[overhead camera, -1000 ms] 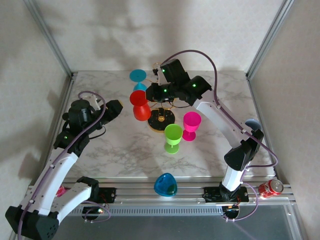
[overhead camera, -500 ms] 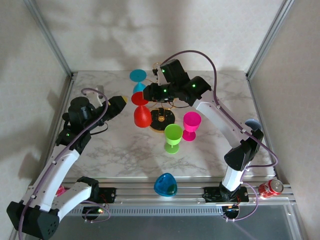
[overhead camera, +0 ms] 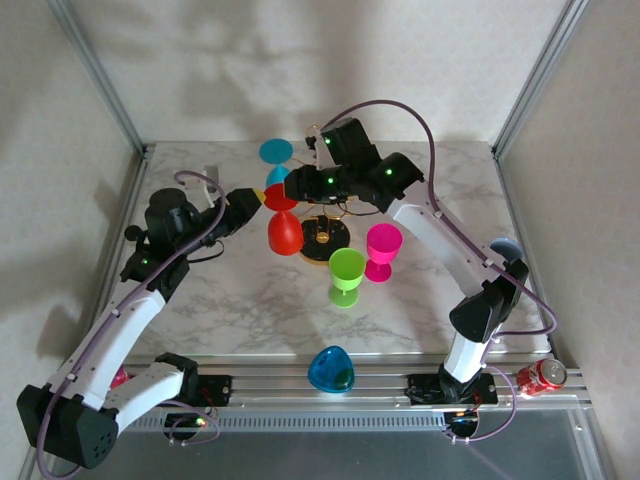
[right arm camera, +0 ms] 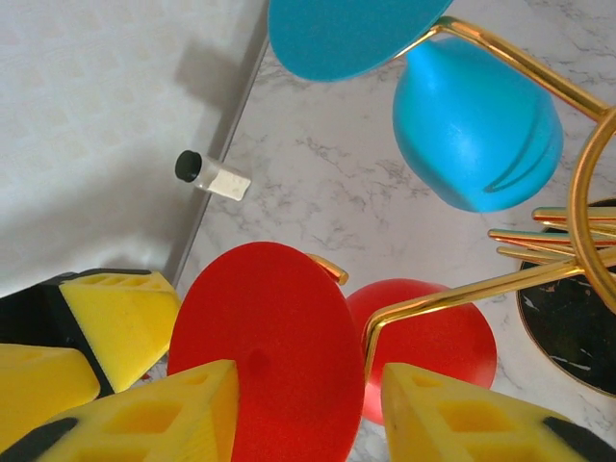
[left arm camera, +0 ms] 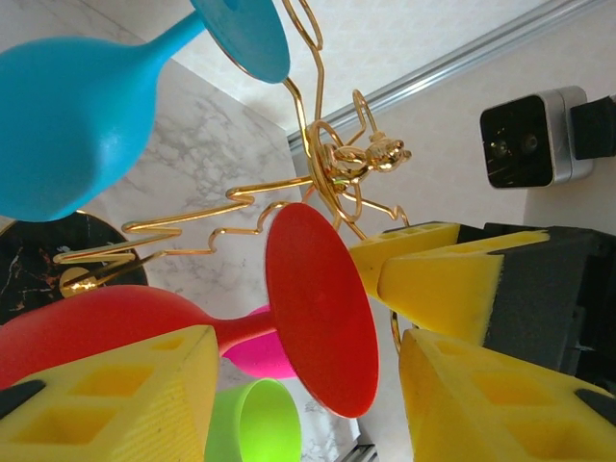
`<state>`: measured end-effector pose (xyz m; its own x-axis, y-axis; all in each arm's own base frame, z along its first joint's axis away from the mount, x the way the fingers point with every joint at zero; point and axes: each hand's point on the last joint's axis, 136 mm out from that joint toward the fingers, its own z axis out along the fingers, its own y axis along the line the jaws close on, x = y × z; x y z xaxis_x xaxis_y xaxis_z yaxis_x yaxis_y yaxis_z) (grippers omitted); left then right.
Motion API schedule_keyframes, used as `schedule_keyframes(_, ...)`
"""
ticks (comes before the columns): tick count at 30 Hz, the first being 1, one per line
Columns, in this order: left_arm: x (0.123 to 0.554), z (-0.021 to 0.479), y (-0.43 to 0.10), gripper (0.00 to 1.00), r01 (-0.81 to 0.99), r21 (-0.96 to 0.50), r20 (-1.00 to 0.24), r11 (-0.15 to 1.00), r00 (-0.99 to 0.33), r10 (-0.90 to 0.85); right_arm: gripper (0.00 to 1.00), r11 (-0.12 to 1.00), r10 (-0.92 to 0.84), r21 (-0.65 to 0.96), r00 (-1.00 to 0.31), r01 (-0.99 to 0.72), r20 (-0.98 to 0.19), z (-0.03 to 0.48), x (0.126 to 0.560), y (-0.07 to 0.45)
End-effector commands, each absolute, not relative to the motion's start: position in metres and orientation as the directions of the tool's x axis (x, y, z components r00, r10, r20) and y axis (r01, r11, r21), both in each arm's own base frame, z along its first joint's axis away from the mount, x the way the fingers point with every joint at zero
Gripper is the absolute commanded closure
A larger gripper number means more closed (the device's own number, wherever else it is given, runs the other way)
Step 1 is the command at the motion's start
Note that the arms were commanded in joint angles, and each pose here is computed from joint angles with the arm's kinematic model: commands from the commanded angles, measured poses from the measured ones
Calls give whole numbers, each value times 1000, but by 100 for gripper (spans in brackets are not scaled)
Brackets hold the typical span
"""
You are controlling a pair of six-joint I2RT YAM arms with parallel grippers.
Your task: Take the wine glass off the wine glass rack
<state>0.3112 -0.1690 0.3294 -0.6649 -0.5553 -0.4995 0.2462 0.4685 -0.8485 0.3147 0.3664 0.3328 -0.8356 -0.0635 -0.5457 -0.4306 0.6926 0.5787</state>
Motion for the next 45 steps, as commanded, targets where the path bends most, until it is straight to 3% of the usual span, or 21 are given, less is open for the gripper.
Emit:
schedule_keyframes(1,307,356,-176,48,323,-841,-530,434,-649,-545,53,683,-45,583,-823,-439,-567,348,311,358)
schedule_keyframes(10,311,353,-180,50,320,-843,-527,433,-657,-540,49,682,-33,576,-806,-450,-591,362,308,352)
schedule_keyframes(34,323,344,-185,63,310,-848,-516,430,-670,-534,49,689,-12,561,-781,-459,-624,377,303,340)
schedule_keyframes(45,325,344,-188,78,311,-850,-513,426,-674,-532,49,687,-7,564,-780,-458,-625,376,300,338)
